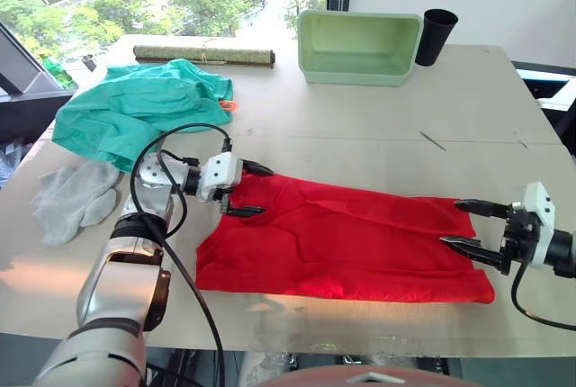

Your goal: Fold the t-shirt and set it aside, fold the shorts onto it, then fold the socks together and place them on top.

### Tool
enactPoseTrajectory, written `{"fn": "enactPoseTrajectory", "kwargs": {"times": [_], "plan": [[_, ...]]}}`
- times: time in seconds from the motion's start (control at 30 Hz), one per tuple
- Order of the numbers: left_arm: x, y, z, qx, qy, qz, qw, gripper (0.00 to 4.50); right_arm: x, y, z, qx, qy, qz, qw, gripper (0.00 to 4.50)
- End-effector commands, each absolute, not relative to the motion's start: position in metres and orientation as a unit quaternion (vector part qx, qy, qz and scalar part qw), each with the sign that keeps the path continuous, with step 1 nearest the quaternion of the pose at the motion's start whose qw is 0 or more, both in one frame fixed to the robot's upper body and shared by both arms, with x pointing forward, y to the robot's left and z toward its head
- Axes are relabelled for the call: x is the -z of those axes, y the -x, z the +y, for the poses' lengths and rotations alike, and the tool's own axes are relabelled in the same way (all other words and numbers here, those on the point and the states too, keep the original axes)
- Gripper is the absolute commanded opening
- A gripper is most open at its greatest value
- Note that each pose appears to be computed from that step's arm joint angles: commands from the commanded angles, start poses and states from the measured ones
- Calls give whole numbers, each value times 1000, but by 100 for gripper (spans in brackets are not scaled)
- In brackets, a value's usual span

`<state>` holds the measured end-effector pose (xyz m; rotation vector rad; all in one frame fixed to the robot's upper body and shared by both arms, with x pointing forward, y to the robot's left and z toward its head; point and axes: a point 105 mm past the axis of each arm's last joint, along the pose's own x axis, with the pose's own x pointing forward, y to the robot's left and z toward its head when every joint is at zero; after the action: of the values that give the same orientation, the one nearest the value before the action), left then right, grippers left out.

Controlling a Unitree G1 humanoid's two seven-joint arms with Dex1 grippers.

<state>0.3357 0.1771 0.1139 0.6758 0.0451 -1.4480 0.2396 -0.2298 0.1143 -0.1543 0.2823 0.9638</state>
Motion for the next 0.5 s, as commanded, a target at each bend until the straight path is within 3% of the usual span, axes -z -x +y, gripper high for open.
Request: {"fn": "enactPoseTrajectory", "kwargs": {"times": [0.03, 0.3, 0.5], "plan": [[-124, -331, 172, 660, -298, -4, 690, 442, -126, -239, -229, -457, 85, 106, 879, 450], [-106, -304, 169, 703, -295, 36, 647, 442, -126, -239, -230, -449, 85, 101, 884, 450], [-110, -300, 163, 714, -284, 35, 638, 442, -126, -239, -231, -447, 86, 99, 885, 450]]}}
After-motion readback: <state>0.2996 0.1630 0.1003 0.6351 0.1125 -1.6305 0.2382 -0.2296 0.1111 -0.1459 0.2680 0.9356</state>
